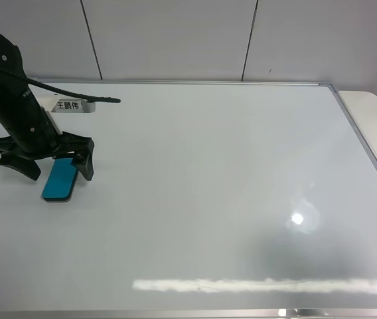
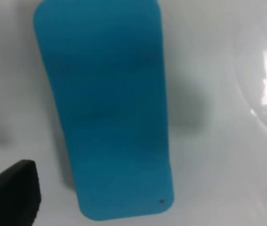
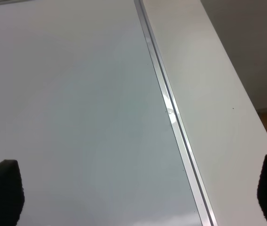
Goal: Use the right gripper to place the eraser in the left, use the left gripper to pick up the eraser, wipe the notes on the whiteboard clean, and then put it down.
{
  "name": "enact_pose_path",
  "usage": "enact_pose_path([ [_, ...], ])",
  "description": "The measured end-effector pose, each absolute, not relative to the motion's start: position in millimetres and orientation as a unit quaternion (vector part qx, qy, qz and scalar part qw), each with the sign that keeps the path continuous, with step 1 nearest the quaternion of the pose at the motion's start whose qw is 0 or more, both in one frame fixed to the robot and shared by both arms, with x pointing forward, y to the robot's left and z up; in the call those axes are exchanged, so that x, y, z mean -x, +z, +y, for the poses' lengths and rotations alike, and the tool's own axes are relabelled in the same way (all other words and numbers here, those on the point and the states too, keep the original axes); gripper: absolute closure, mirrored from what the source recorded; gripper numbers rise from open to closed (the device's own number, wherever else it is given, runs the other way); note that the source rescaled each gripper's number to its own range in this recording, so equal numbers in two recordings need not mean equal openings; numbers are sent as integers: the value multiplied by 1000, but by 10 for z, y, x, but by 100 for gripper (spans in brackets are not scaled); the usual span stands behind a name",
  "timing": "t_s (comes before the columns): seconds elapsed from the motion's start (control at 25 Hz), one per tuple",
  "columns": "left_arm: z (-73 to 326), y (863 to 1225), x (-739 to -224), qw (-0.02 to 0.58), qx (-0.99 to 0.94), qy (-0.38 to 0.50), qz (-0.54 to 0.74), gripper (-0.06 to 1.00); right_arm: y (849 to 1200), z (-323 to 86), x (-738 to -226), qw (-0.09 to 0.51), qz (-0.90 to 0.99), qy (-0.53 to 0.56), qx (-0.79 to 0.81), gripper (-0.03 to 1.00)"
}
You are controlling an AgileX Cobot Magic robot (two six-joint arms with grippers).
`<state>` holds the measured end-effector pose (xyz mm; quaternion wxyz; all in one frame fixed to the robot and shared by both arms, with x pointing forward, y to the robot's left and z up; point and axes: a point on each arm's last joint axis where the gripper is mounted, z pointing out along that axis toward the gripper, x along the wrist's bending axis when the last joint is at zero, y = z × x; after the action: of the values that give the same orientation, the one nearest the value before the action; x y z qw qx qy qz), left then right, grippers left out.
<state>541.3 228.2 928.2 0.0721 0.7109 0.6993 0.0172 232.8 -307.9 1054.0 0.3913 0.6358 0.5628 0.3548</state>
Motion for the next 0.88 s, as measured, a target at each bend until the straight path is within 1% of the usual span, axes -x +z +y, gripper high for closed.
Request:
enact_pose_path([
  [0.08, 2288, 9338, -5403, 76, -713, 23, 697, -4, 10540, -3079, -2328, 391, 563, 355, -636, -3],
  [0.16, 2315, 9495, -5377, 87, -720, 45, 687, -5, 10540, -3079, -2328, 391, 563, 355, -636, -3],
  [0.28, 2380, 9936, -5280, 132, -725, 106, 668, -5, 10540, -3079, -2328, 391, 563, 355, -636, -3],
  [0.36, 2420, 10276, -5141, 173, -714, 138, 664, -5, 10540, -3079, -2328, 391, 563, 355, -636, -3],
  [0.52, 2532, 10807, -4745, 218, -702, 184, 652, -5, 10540, -3079, -2328, 391, 563, 355, -636, -3],
  [0.68, 2690, 11220, -4281, 248, -690, 245, 635, -5, 10540, -3079, -2328, 391, 563, 355, -636, -3],
  [0.76, 2774, 11396, -4011, 268, -679, 275, 626, -5, 10540, -3079, -2328, 391, 563, 355, -636, -3],
  [0.88, 2876, 11551, -3614, 290, -664, 295, 623, -5, 10540, -3079, -2328, 391, 563, 355, -636, -3],
])
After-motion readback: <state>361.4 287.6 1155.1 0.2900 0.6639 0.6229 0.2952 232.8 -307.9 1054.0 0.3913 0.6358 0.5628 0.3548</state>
